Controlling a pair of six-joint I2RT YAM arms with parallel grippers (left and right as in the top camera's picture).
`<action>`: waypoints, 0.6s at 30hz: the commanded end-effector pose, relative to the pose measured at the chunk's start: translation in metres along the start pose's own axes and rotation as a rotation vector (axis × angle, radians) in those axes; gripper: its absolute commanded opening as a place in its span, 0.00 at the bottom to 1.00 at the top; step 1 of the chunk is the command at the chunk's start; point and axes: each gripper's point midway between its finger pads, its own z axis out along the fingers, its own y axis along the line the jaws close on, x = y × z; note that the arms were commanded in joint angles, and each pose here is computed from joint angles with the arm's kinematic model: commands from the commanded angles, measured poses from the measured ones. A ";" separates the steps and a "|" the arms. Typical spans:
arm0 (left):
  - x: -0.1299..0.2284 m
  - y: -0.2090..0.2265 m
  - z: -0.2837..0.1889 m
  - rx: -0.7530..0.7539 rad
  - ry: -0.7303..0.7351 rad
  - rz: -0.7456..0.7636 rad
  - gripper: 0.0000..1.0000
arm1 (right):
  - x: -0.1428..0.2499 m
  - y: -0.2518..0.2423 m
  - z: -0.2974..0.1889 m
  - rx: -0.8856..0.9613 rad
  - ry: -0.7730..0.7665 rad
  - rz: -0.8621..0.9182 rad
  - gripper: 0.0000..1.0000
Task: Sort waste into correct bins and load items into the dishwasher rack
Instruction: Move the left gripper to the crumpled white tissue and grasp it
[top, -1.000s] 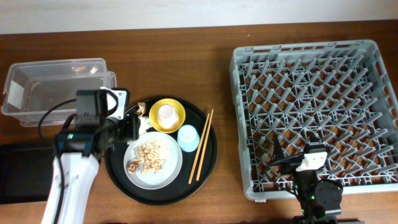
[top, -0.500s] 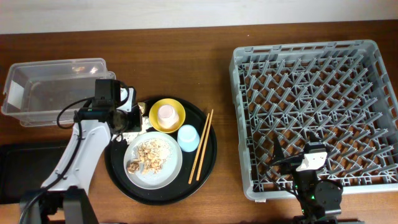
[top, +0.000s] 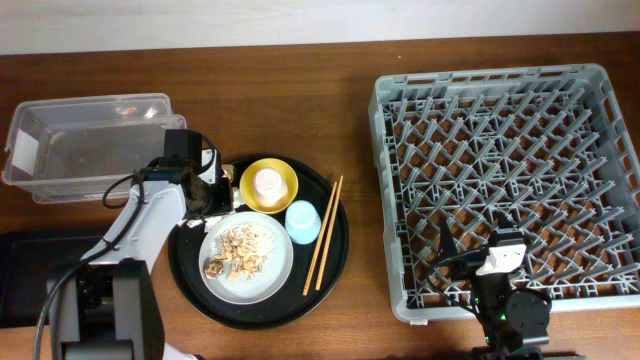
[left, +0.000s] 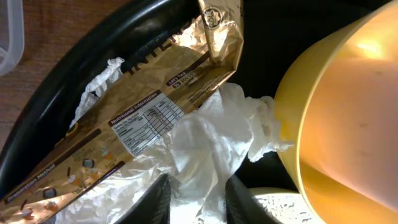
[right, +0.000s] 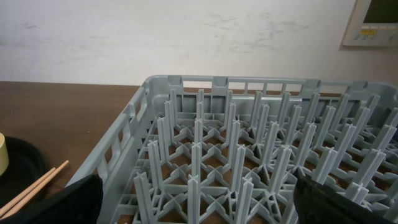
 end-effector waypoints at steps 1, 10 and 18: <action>-0.006 -0.004 -0.001 0.014 -0.010 0.000 0.09 | 0.003 -0.004 0.000 0.018 0.007 -0.002 0.98; -0.024 -0.019 -0.046 0.065 -0.056 0.007 0.01 | 0.003 -0.004 0.000 0.018 0.007 -0.002 0.98; -0.016 -0.024 -0.102 0.071 -0.107 0.014 0.01 | 0.003 -0.004 0.000 0.018 0.007 -0.002 0.98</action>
